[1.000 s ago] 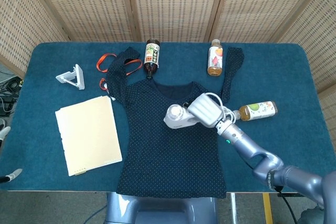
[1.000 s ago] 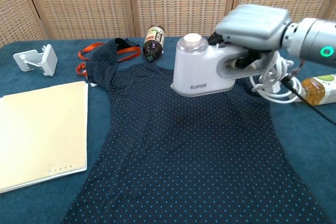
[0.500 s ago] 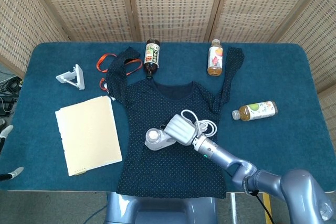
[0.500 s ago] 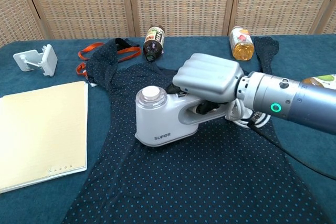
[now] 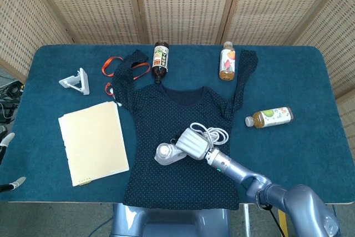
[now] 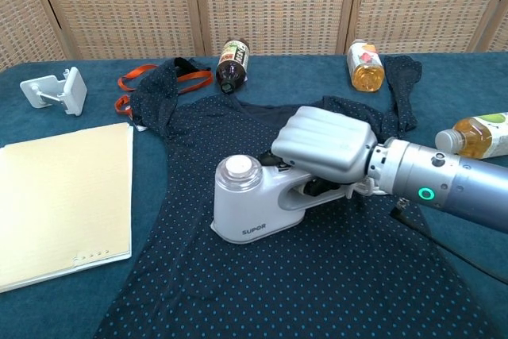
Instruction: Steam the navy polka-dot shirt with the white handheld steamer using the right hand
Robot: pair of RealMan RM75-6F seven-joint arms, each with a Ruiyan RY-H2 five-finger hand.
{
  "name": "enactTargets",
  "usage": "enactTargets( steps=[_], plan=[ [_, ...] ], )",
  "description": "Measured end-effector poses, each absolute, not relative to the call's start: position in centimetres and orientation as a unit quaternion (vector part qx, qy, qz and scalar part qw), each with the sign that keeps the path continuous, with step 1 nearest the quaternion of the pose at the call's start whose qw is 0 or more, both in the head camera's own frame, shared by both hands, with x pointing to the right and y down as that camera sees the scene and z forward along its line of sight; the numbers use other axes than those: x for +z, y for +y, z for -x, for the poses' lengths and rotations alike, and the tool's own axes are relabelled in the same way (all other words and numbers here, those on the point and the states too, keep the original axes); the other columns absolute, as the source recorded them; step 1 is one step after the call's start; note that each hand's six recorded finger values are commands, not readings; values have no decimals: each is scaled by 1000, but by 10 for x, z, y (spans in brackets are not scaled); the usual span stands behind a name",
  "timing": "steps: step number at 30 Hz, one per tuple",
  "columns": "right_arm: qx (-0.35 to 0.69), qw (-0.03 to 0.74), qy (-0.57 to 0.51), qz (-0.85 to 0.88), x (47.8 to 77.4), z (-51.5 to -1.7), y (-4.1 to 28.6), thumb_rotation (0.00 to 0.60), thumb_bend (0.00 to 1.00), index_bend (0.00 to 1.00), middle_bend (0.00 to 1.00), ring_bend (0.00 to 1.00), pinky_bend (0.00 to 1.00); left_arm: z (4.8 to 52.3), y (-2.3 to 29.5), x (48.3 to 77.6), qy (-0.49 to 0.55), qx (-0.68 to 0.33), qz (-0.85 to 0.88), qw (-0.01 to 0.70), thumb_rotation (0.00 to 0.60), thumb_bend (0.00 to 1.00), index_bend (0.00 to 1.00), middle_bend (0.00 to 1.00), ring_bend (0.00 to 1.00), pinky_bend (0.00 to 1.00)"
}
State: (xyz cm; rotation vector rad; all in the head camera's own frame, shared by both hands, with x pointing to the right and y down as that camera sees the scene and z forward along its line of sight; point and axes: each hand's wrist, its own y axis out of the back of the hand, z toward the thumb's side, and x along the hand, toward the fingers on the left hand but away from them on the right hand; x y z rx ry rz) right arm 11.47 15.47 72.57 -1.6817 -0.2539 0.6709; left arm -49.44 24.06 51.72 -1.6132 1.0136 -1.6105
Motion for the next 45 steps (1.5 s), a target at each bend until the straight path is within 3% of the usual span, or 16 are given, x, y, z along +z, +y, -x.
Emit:
enactTargets(
  steps=[24,35,45],
  plan=[
    [398,581,-141,695,737,-268,129,600,1000,875,719,720,940,482,243,514,377,-601,621,333,600,0,0,0,0,0],
    [362,581,-143,715,737,-240,139,600,1000,875,719,720,940,480,244,515,375,-602,621,334,600,0,0,0,0,0],
    [284,584,-146,746,728,-174,158,600,1000,874,718,720,940,483,244,515,380,-602,619,332,600,0,0,0,0,0]
  ],
)
